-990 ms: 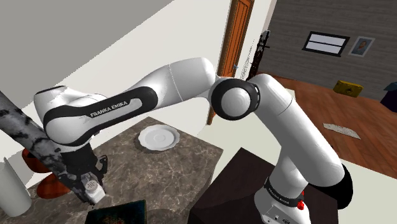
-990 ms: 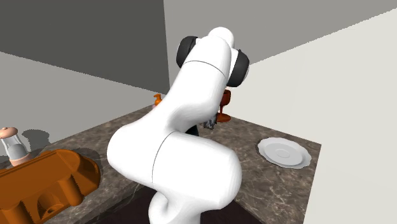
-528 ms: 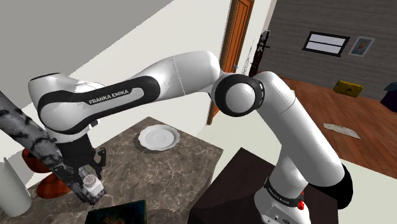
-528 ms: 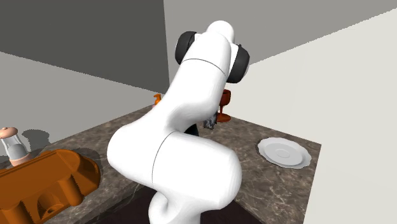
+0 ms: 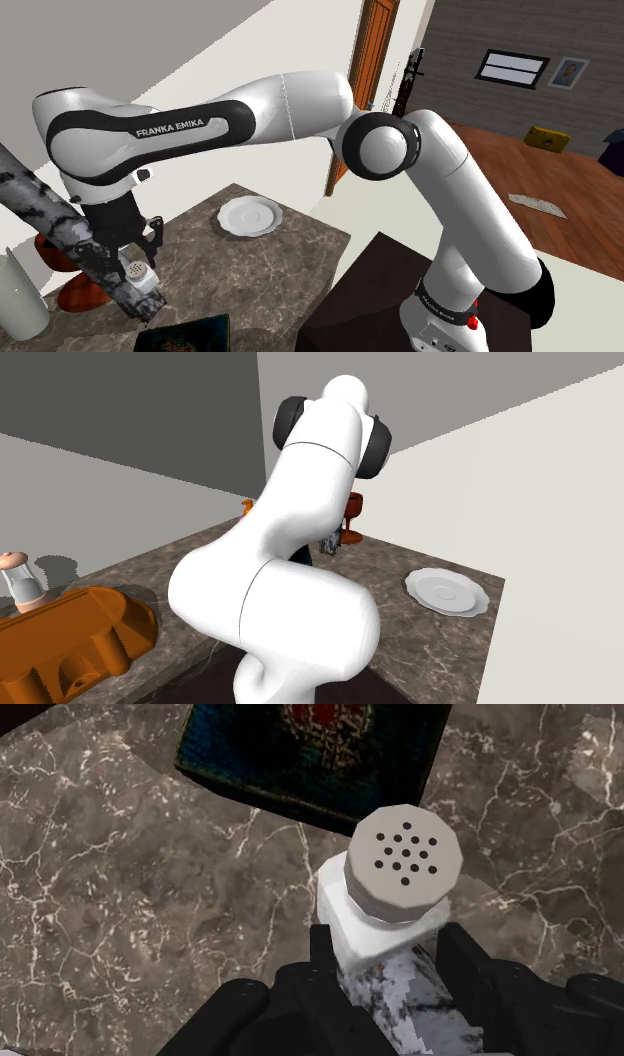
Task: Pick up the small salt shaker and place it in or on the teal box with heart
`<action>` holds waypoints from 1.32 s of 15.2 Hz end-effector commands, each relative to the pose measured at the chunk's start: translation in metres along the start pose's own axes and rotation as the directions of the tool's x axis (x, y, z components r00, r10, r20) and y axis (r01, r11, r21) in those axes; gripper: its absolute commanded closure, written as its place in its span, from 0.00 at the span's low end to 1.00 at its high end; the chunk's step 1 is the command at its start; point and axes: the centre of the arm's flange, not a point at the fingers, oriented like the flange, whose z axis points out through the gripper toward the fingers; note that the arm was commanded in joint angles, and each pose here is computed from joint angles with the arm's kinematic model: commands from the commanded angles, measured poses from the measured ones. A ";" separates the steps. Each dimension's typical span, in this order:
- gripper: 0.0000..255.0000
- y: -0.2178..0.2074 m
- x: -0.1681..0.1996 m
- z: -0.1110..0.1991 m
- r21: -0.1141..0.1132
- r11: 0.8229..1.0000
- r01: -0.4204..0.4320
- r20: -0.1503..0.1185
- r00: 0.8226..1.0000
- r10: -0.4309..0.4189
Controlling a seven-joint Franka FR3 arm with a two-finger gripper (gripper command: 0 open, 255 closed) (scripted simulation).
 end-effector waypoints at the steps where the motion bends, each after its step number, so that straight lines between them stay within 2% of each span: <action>1: 1.00 0.001 -0.003 -0.006 0.000 1.000 0.000 0.000 1.000 0.000; 13: 1.00 0.027 -0.151 0.033 0.000 1.000 0.000 0.000 1.000 0.000; 20: 1.00 0.024 -0.141 0.068 0.000 1.000 0.000 0.000 1.000 0.000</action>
